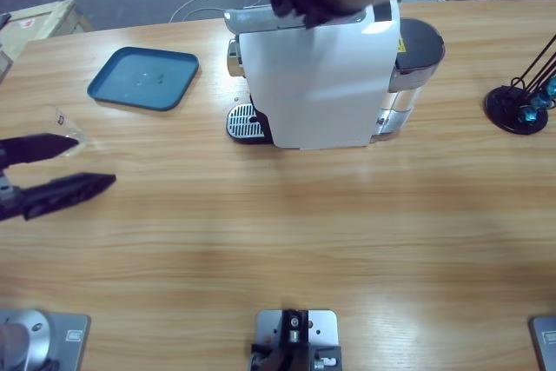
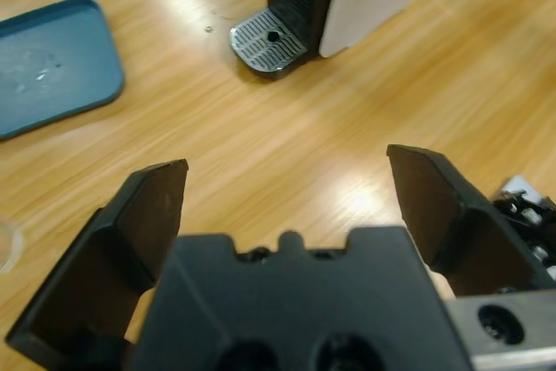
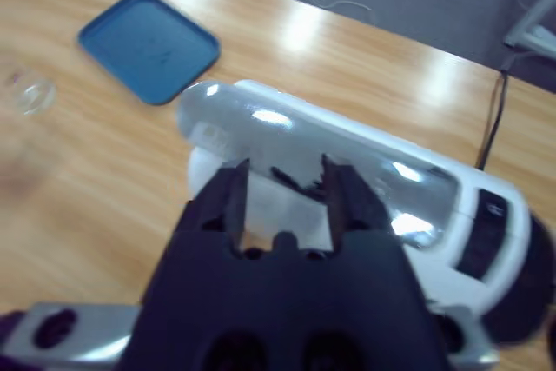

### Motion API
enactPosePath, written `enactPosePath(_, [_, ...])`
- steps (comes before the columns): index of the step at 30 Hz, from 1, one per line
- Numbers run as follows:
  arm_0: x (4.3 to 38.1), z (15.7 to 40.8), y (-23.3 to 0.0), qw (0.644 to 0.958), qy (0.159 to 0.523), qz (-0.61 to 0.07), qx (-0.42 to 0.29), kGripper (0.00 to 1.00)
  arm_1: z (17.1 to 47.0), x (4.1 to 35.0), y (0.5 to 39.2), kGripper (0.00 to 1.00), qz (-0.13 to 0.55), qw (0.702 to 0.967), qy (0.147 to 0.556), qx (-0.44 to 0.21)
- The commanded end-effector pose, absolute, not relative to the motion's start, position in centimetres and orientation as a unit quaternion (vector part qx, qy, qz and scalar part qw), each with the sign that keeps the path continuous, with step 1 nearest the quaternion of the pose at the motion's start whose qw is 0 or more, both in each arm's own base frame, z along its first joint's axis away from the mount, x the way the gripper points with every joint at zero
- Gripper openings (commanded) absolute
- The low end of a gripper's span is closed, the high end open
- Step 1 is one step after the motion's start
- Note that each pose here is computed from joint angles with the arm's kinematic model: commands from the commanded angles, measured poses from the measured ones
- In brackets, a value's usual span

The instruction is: Pour coffee

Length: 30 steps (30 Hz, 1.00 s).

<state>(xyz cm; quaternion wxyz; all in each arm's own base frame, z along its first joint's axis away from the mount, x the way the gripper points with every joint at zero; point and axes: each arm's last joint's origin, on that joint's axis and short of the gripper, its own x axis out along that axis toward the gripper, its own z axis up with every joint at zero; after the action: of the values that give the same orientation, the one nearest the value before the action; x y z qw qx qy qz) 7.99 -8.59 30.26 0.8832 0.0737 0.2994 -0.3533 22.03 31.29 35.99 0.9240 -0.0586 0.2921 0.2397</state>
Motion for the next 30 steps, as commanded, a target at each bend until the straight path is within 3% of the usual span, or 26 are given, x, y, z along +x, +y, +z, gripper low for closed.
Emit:
enactPosePath(1, [9.2,30.9,-5.7,0.939,0.307,-0.152,0.036,0.991,36.7,14.1,20.7,1.000,0.331,0.890,0.300,-0.089])
enactPosePath(7, [13.6,31.0,-4.3,0.937,0.349,0.001,0.025,0.991,31.2,8.9,12.8,1.000,0.329,0.862,0.370,-0.112])
enactPosePath(11, [16.5,29.0,-3.9,0.915,0.396,0.082,-0.001,0.991,29.7,7.2,10.0,1.000,0.322,0.862,0.379,-0.103])
enactPosePath(15, [17.7,26.5,-4.1,0.907,0.407,0.111,-0.013,0.991,29.4,7.4,10.4,1.000,0.317,0.858,0.389,-0.106])
enactPosePath(21, [18.5,21.8,-4.3,0.910,0.395,0.122,-0.001,0.991,29.3,7.6,10.8,1.000,0.319,0.853,0.398,-0.107])
enactPosePath(30, [20.0,18.4,-4.1,0.907,0.372,0.192,0.033,0.991,28.8,8.0,11.6,1.000,0.318,0.845,0.415,-0.113])
